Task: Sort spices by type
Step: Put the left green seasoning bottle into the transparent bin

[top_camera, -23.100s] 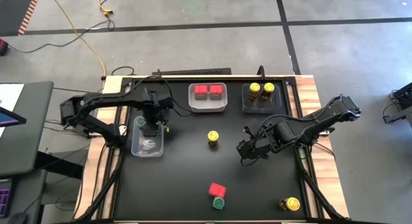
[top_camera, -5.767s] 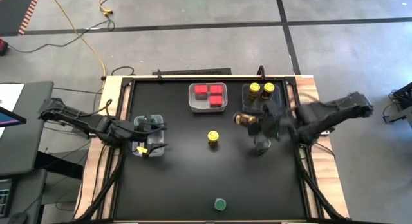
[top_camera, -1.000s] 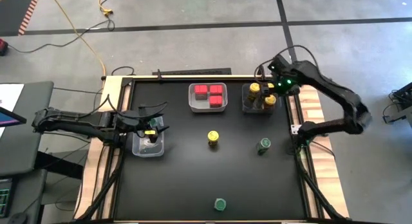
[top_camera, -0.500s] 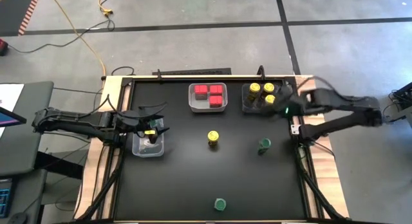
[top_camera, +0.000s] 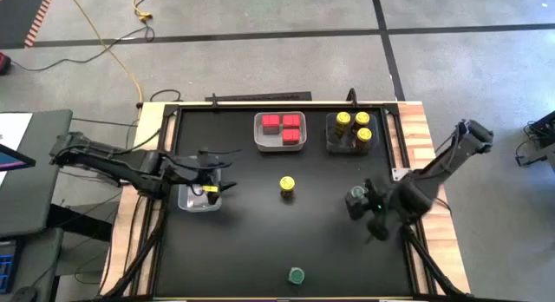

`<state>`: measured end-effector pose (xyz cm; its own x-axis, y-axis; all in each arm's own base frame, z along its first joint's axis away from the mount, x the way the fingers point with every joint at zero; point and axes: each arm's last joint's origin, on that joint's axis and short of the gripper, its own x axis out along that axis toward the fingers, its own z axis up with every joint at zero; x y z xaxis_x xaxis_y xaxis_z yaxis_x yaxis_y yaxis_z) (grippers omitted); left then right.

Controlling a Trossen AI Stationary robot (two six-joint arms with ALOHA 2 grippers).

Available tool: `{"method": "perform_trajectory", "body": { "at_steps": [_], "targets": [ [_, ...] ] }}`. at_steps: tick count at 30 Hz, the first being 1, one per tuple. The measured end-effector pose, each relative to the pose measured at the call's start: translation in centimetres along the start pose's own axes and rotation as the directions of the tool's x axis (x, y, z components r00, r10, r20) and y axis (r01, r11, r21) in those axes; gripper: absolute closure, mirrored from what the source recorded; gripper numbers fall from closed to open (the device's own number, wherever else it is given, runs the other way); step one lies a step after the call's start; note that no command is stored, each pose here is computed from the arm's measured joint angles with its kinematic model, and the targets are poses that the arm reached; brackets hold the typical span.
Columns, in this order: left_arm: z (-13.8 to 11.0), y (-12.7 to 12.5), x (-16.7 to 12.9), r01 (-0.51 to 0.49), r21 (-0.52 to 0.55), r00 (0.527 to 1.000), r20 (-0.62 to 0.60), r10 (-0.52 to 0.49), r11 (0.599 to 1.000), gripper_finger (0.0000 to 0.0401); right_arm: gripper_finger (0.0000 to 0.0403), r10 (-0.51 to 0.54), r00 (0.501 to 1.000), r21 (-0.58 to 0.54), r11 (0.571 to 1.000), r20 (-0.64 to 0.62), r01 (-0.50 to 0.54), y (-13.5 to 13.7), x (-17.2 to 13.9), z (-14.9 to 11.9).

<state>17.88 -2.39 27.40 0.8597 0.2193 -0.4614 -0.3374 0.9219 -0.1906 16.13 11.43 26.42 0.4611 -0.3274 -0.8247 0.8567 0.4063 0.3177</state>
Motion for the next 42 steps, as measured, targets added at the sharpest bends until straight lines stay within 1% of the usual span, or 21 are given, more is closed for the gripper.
{"method": "perform_trajectory", "body": {
  "at_steps": [4, 9, 13, 17, 20, 23, 26, 29, 30, 33, 36, 38, 40, 42],
  "targets": [
    [1.9, -2.3, 1.8, -0.012, 0.026, 1.000, -0.017, 0.013, 1.000, 0.0069, 0.0018, 0.060, 0.998, -0.028, 0.998, 0.037, -0.059, -1.0, -0.8, -2.2],
    [3.0, -5.2, 4.9, -0.017, 0.030, 0.997, -0.077, 0.019, 0.999, 0.0069, 0.0018, 0.150, 0.987, -0.114, 0.983, 0.060, -0.142, -1.6, -1.9, -3.6],
    [3.9, -8.0, 7.1, 0.020, 0.042, 0.993, -0.113, -0.015, 0.999, 0.0069, 0.0018, 0.182, 0.983, -0.185, 0.968, 0.038, -0.172, -1.9, -2.4, -4.5],
    [4.4, -11.8, 9.4, 0.091, 0.145, 0.986, -0.152, -0.069, 0.985, 0.0069, 0.0018, 0.194, 0.981, -0.261, 0.948, 0.025, -0.181, -2.3, -2.8, -5.0],
    [4.8, -15.1, 10.7, 0.146, 0.247, 0.981, -0.162, -0.107, 0.958, 0.0069, 0.0018, 0.202, 0.979, -0.306, 0.933, 0.017, -0.188, -2.5, -3.1, -5.2],
    [4.8, -18.0, 11.9, 0.184, 0.355, 0.973, -0.196, -0.119, 0.917, 0.0069, 0.0018, 0.209, 0.978, -0.340, 0.920, 0.010, -0.193, -2.6, -3.2, -5.4],
    [4.6, -20.1, 12.9, 0.209, 0.448, 0.964, -0.242, -0.108, 0.869, 0.0069, 0.0018, 0.209, 0.978, -0.352, 0.916, 0.008, -0.193, -2.7, -3.3, -5.5],
    [4.5, -21.7, 13.7, 0.239, 0.510, 0.954, -0.282, -0.102, 0.826, 0.0069, 0.0018, 0.208, 0.978, -0.362, 0.912, 0.008, -0.192, -2.8, -3.4, -5.5],
    [4.6, -22.2, 13.9, 0.255, 0.514, 0.950, -0.292, -0.112, 0.819, 0.0069, 0.0018, 0.208, 0.978, -0.367, 0.910, 0.008, -0.191, -2.9, -3.4, -5.5],
    [4.8, -23.3, 14.5, 0.269, 0.511, 0.948, -0.288, -0.132, 0.817, 0.0069, 0.0018, 0.210, 0.978, -0.371, 0.908, 0.005, -0.193, -2.9, -3.4, -5.6],
    [4.9, -24.1, 15.1, 0.327, 0.484, 0.932, -0.310, -0.190, 0.812, 0.0069, 0.0018, 0.212, 0.977, -0.375, 0.906, 0.003, -0.195, -3.0, -3.5, -5.7],
    [4.8, -24.7, 15.4, 0.352, 0.447, 0.922, -0.317, -0.222, 0.823, 0.0069, 0.0018, 0.215, 0.977, -0.379, 0.904, -0.001, -0.199, -3.1, -3.6, -5.8],
    [4.4, -25.1, 15.7, 0.362, 0.420, 0.915, -0.330, -0.232, 0.832, 0.0069, 0.0018, 0.218, 0.976, -0.383, 0.901, -0.005, -0.203, -3.1, -3.6, -5.8],
    [4.0, -25.6, 15.9, 0.385, 0.406, 0.904, -0.347, -0.250, 0.829, 0.0069, 0.0018, 0.223, 0.975, -0.383, 0.899, -0.010, -0.210, -3.2, -3.7, -6.0]
  ]
}}
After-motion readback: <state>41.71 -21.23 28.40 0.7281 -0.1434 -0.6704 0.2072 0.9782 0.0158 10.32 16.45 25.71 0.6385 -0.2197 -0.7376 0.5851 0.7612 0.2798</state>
